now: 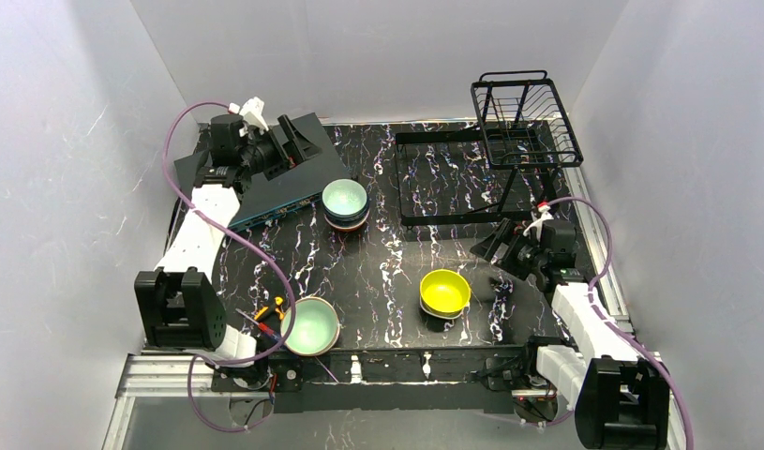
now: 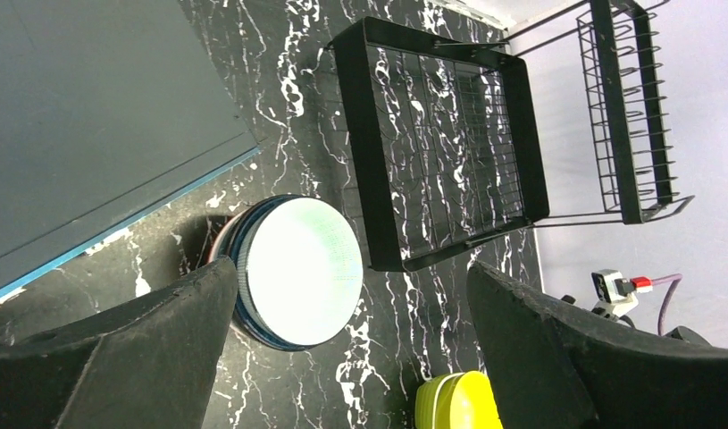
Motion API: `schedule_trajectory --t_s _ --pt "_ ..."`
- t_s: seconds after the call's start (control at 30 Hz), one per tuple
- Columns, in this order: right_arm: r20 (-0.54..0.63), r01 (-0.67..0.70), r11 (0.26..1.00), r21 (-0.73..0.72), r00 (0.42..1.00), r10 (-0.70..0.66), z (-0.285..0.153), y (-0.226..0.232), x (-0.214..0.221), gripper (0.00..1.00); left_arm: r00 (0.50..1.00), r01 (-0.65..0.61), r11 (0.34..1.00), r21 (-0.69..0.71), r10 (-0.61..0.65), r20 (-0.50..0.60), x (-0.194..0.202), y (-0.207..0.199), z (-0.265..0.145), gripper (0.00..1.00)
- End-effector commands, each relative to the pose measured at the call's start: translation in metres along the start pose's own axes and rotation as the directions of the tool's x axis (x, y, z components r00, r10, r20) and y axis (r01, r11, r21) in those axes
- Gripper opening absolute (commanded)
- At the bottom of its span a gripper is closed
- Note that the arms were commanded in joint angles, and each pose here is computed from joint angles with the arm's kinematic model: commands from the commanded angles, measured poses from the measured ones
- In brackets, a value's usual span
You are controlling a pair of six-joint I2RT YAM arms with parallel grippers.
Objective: Load the bowls into the dish rack
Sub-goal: Adjust the dish rack at the center of the board.
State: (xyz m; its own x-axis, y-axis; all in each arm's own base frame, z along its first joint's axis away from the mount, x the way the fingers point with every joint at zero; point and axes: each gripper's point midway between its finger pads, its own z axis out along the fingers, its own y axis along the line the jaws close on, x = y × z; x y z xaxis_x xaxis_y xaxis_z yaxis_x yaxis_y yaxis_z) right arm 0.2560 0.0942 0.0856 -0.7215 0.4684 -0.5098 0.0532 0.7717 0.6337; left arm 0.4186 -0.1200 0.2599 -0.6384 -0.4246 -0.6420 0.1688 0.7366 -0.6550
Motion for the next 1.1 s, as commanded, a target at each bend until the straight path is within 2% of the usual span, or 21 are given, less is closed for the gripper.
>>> schedule_trajectory --t_s 0.0,0.2,0.43,0.7,0.83,1.07 --pt "-0.044 0.065 0.992 -0.106 0.997 -0.07 0.001 0.024 0.012 0.99 0.996 -0.05 0.999 -0.005 0.05 0.068 -0.012 -0.006 -0.022 0.98" --pt "-0.105 0.241 0.958 -0.158 0.96 -0.259 0.017 0.073 0.032 0.99 0.991 -0.094 0.994 -0.052 0.098 0.086 -0.002 0.001 -0.036 0.98" --pt "-0.039 0.43 0.884 -0.185 0.895 -0.444 0.025 0.133 0.037 0.99 0.99 -0.104 0.99 -0.097 0.112 0.083 0.004 0.01 -0.041 0.98" --pt "-0.014 0.705 0.693 -0.154 0.699 -0.715 0.046 0.188 0.062 0.99 0.992 -0.115 0.985 -0.131 0.121 0.044 0.007 0.018 -0.036 0.98" --pt "-0.007 0.765 0.634 -0.111 0.638 -0.77 0.057 0.205 0.061 0.99 0.992 -0.116 0.984 -0.139 0.122 0.036 0.008 0.022 -0.034 0.98" --pt "0.023 0.803 0.594 0.051 0.593 -0.805 0.075 0.216 0.025 0.99 0.995 -0.09 0.987 -0.135 0.093 0.018 0.012 0.024 -0.029 0.98"
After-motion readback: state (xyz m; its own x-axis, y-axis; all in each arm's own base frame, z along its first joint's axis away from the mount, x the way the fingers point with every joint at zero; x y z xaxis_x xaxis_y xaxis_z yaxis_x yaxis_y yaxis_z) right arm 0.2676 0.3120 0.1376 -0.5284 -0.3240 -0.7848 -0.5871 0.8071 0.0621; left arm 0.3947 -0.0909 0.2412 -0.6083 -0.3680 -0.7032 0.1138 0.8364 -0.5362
